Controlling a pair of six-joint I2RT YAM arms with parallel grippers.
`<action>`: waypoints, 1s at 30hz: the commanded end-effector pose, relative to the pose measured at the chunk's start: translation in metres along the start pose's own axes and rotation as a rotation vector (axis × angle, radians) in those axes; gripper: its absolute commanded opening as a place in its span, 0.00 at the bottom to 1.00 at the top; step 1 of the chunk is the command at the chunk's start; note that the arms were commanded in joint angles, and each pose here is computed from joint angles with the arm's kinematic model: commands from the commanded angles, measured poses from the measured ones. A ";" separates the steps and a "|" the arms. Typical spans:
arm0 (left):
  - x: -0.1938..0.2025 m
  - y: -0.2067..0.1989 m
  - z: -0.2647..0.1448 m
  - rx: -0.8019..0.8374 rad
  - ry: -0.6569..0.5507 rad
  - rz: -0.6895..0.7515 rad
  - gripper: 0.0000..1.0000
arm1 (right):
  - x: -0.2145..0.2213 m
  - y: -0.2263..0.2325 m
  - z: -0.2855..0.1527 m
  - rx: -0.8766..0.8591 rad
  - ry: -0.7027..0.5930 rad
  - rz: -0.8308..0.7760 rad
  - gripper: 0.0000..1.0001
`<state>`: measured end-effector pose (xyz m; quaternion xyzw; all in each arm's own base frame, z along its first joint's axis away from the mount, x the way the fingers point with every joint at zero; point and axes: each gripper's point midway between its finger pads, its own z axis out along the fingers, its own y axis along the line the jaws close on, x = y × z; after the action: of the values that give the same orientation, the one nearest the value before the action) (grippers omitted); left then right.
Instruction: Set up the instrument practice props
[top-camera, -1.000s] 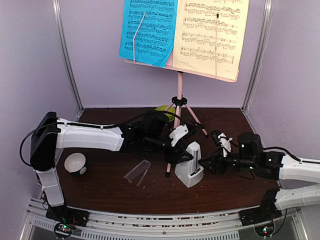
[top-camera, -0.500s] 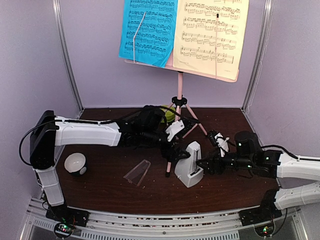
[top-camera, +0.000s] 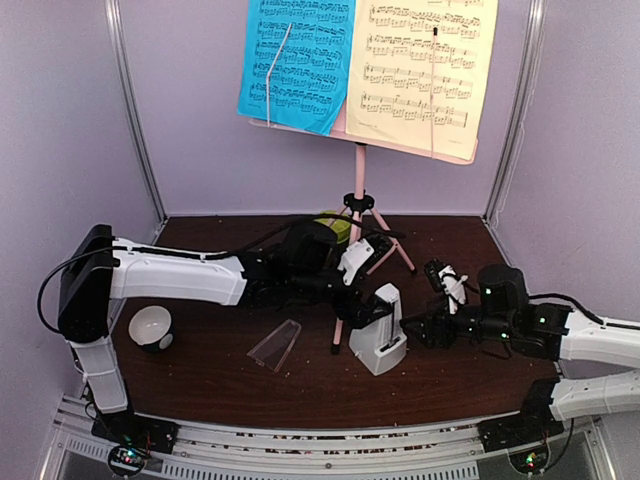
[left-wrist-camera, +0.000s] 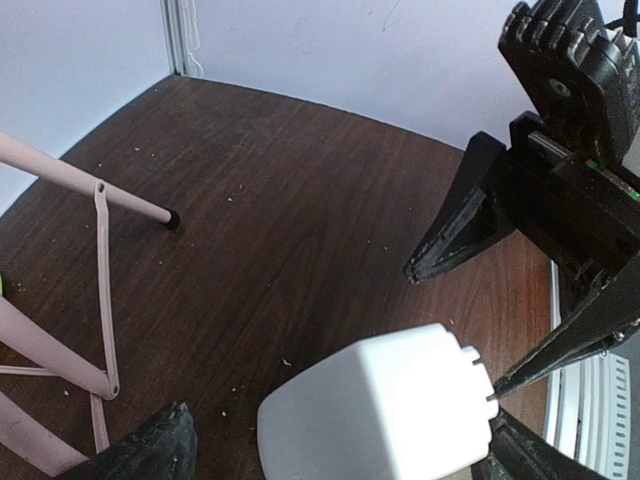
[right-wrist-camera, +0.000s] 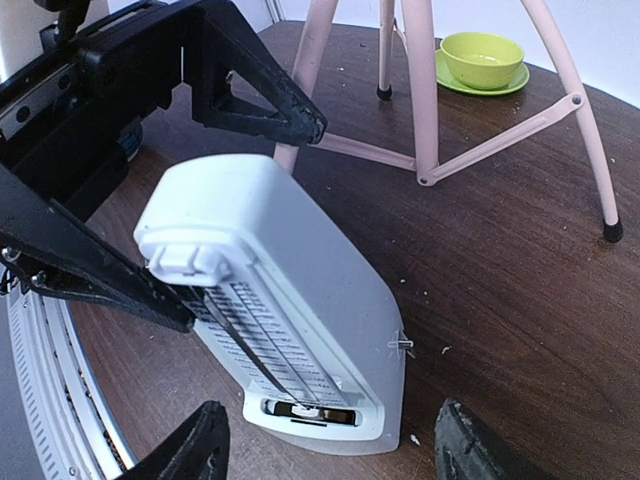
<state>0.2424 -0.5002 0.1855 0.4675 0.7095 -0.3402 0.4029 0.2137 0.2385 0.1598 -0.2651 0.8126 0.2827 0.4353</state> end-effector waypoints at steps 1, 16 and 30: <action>-0.016 0.004 -0.001 -0.031 -0.067 -0.010 0.94 | -0.003 -0.004 0.000 0.020 -0.005 0.004 0.71; 0.002 -0.025 -0.009 0.180 -0.002 0.208 0.49 | -0.013 0.008 0.009 -0.047 -0.015 -0.023 0.74; -0.004 -0.019 -0.020 0.211 0.001 0.259 0.31 | -0.025 0.016 0.018 -0.085 -0.021 -0.043 0.78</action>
<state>0.2222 -0.4955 0.1826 0.5873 0.6207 -0.3499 0.3838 0.2180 0.2591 0.1555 -0.2947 0.8079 0.2968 0.4151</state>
